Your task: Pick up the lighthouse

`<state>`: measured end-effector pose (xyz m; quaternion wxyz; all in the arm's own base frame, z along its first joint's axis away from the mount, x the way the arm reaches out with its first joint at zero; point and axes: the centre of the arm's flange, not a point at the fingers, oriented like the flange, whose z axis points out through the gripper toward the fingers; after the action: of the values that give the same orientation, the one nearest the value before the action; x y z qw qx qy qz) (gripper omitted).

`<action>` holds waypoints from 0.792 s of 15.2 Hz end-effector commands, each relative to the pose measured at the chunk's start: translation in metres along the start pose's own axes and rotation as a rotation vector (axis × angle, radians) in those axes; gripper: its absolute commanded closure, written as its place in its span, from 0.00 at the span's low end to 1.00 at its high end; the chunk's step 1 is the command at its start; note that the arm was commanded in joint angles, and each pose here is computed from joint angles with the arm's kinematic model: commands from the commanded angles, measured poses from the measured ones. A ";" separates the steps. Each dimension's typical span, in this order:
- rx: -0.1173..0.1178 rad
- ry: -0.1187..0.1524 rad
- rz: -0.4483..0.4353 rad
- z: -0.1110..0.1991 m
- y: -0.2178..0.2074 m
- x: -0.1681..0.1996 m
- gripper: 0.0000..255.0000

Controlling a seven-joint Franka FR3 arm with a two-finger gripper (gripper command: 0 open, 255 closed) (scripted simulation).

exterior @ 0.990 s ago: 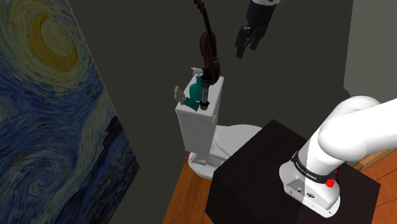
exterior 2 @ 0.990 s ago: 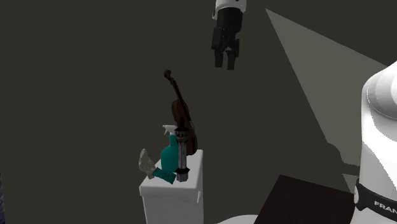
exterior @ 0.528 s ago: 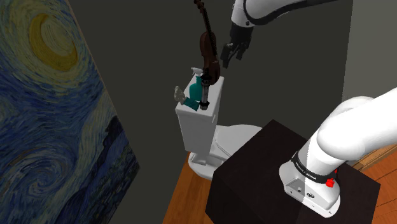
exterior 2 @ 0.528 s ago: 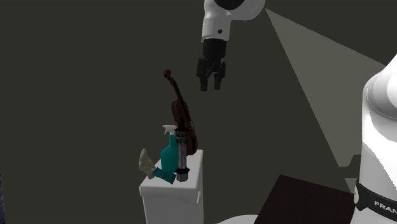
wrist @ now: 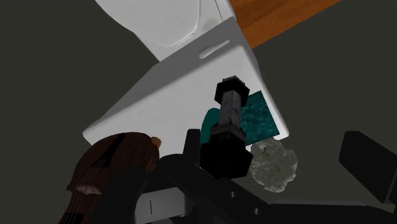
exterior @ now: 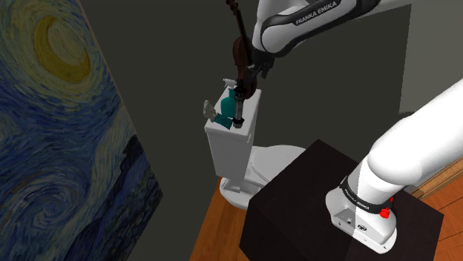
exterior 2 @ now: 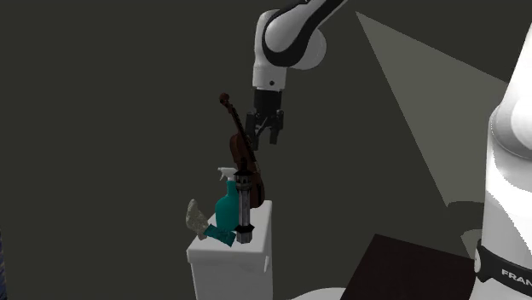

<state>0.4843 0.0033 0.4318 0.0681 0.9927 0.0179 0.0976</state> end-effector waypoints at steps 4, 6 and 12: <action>-0.028 0.025 0.015 0.054 0.006 0.036 0.00; -0.040 0.034 0.021 0.074 0.009 0.050 0.00; -0.055 0.047 0.028 0.117 0.011 0.066 0.00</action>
<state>0.5719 -0.0192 0.3379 0.0931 0.9882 0.0028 0.1214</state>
